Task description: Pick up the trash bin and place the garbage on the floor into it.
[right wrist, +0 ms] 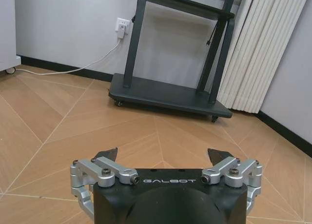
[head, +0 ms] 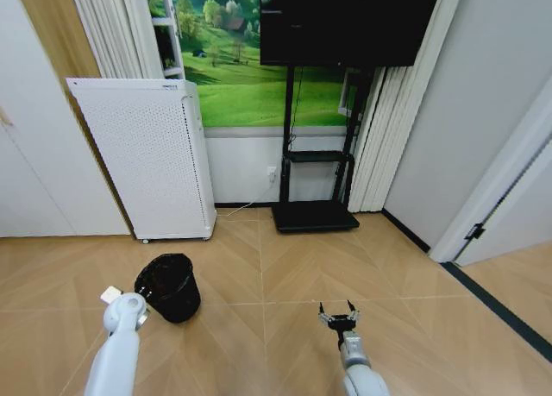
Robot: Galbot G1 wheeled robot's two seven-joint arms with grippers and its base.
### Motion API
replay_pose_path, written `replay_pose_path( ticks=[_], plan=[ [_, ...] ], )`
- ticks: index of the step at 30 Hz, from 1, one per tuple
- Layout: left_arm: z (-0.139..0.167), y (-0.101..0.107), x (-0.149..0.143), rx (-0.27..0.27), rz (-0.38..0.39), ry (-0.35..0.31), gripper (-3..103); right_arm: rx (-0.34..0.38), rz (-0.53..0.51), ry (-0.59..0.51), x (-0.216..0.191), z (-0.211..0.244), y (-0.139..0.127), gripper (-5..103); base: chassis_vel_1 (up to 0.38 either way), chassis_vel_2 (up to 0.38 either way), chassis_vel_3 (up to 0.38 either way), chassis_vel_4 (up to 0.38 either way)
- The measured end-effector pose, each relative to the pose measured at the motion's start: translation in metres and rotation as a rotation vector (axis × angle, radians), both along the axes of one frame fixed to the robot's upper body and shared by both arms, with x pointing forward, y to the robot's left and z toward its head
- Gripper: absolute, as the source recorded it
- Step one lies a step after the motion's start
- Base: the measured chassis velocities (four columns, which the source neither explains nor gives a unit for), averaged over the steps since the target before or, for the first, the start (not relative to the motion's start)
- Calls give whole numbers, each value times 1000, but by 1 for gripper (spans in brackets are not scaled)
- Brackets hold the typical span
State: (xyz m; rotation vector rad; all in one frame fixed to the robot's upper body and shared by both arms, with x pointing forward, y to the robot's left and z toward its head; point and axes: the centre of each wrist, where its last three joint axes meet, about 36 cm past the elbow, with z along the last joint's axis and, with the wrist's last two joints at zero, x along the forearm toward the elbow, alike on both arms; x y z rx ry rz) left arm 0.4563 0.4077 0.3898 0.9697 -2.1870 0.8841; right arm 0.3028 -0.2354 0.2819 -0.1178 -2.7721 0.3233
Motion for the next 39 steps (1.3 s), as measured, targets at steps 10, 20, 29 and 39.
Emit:
replay_pose_path(
  ticks=[10, 20, 29, 39],
  plan=[
    [-3, 0, 1, -6, -15, -2, 4, -10, -14, 1, -1, -3, 4, 100, -44, 48, 43, -45],
    [-33, 1, 15, -26, -5, 57, 4, -14, -24, -12, -4, -11, 3, 100, 0, 0, 0, 0],
    [-38, -1, 20, -5, -6, 61, 7, -7, -23, -25, -1, -12, 3, 100, 0, 0, 0, 0],
    [-38, 1, 21, 57, -34, -9, 50, 0, -21, -32, -3, -16, 6, 100, 0, 0, 0, 0]
  ],
)
